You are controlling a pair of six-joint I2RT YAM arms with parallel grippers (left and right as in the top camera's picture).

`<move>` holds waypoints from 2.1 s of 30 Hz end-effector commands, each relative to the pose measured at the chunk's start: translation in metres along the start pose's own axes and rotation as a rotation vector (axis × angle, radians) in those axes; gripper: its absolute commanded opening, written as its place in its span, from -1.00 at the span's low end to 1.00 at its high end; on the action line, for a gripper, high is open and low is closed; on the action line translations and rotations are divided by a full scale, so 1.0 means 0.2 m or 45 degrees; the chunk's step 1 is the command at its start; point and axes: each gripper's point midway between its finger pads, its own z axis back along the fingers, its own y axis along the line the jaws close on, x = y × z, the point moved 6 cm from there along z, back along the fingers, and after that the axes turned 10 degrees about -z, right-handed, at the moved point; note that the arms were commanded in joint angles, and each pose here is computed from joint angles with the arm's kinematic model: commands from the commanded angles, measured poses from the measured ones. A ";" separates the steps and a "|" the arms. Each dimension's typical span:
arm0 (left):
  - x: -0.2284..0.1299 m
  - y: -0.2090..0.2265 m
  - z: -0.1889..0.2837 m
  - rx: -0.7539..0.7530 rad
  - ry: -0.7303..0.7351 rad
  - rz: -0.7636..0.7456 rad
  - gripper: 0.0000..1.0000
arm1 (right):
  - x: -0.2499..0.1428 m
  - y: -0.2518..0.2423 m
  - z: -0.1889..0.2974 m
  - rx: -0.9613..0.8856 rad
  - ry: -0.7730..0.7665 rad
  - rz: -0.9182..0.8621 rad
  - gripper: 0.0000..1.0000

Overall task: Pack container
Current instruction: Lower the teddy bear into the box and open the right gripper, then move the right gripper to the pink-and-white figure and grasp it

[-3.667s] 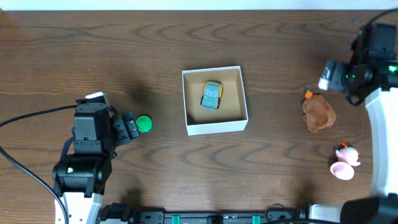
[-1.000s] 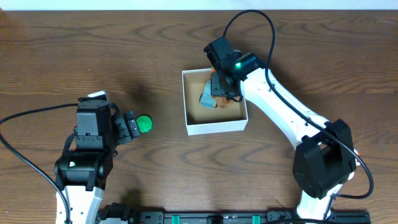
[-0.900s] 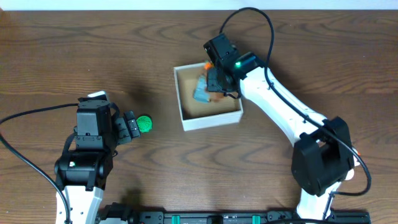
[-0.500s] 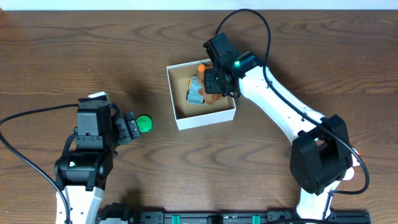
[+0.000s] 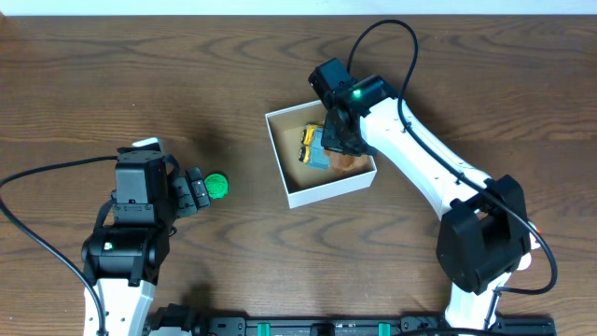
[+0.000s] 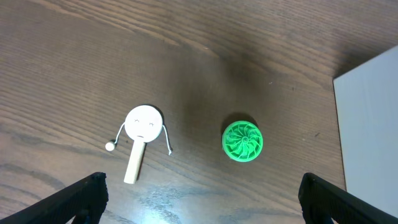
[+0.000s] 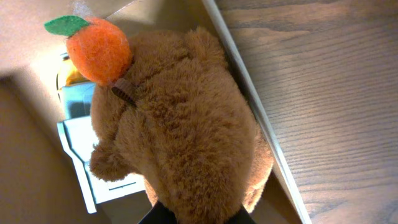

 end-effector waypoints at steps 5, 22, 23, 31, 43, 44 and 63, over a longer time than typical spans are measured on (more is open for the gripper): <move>0.02 0.00 0.02 -0.002 -0.015 0.019 0.96 | -0.04 0.18 -0.12 0.274 0.072 0.455 -0.93; 0.02 0.00 0.02 -0.002 -0.015 0.019 0.96 | 0.06 0.06 -0.15 0.088 -0.032 0.320 -0.72; 0.02 0.00 0.02 -0.002 -0.015 0.019 0.96 | 0.07 0.05 -0.15 0.087 -0.039 0.315 -0.70; 0.02 0.00 0.02 -0.002 -0.015 0.019 0.96 | 0.11 0.04 -0.15 0.098 -0.056 0.319 0.41; 0.02 0.00 0.02 -0.002 -0.015 0.019 0.96 | 0.22 0.06 0.27 0.277 -0.285 0.449 0.44; 0.02 0.00 0.02 -0.002 -0.015 0.019 0.96 | 0.25 0.03 0.36 0.292 -0.340 0.417 0.43; 0.02 0.00 0.02 -0.002 -0.015 0.020 0.96 | 0.35 -1.49 0.41 -0.244 -0.007 -0.931 0.98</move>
